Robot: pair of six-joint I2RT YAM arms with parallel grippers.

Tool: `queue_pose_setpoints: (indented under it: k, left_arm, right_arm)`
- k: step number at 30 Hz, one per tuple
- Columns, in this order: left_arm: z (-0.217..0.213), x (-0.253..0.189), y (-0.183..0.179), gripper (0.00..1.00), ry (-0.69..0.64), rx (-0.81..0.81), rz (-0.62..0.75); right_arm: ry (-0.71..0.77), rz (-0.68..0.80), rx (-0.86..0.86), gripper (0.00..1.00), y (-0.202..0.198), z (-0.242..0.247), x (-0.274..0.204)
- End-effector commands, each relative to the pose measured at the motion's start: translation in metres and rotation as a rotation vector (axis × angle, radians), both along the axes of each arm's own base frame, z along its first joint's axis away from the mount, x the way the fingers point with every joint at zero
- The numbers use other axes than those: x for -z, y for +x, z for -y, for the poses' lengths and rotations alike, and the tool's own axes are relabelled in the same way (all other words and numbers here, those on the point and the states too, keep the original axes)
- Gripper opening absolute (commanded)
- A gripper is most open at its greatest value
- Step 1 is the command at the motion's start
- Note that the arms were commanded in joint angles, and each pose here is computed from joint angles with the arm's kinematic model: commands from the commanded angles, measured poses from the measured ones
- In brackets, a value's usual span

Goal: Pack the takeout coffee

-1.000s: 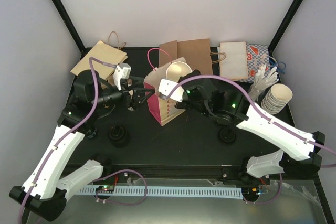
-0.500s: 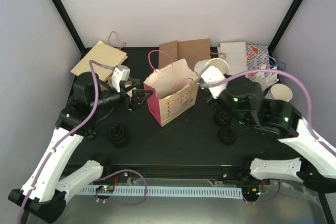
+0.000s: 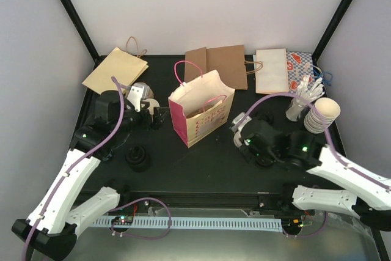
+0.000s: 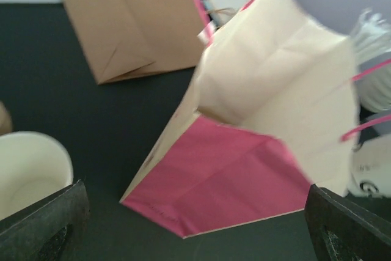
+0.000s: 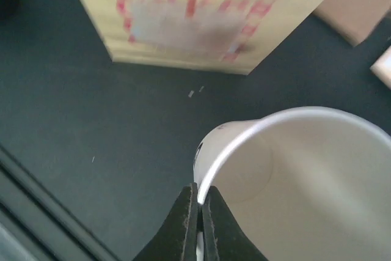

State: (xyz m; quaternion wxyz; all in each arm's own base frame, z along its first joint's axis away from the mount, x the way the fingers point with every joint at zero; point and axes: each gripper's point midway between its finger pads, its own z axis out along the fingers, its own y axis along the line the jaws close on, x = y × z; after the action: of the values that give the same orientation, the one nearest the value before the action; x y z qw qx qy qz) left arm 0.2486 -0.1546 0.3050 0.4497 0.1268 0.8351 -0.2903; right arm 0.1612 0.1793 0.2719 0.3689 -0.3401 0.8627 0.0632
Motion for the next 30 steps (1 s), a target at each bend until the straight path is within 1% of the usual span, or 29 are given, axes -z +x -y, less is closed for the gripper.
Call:
queue_pose_setpoints:
  k: [1, 3, 7, 10, 13, 17, 22, 25, 30]
  left_arm:
    - [-0.025, 0.024, 0.003, 0.99, 0.066, -0.14, -0.06]
    - [-0.028, 0.029, 0.001, 0.99, 0.065, -0.157, -0.087]
    - [-0.027, 0.032, -0.005, 0.99, 0.057, -0.148, -0.106]
    - [-0.015, 0.032, -0.014, 0.99, 0.05, -0.039, -0.055]
    - [-0.003, 0.028, -0.024, 0.99, 0.01, 0.055, 0.012]
    - [-0.001, 0.028, -0.03, 0.99, -0.018, 0.075, 0.051]
    - [0.003, 0.033, -0.032, 0.99, -0.01, 0.112, 0.045]
    - [0.005, 0.035, -0.033, 0.99, -0.01, 0.123, 0.046]
    - [0.007, 0.036, -0.036, 0.99, -0.021, 0.142, 0.059]
  right_arm:
    - [0.108, -0.135, -0.04, 0.01, -0.011, -0.034, 0.04]
    - [0.096, -0.154, -0.05, 0.01, -0.008, -0.046, 0.058]
    - [0.007, -0.2, -0.055, 0.01, -0.003, -0.058, 0.089]
    - [-0.033, -0.22, -0.052, 0.01, 0.0, -0.065, 0.107]
    - [-0.058, -0.232, -0.037, 0.01, 0.003, -0.068, 0.122]
    - [-0.104, -0.228, -0.007, 0.01, 0.008, -0.066, 0.137]
    - [-0.082, -0.252, -0.016, 0.03, 0.004, -0.071, 0.154]
    - [-0.068, -0.264, -0.023, 0.07, 0.002, -0.073, 0.157]
    - [-0.093, -0.267, -0.023, 0.16, 0.001, -0.069, 0.163]
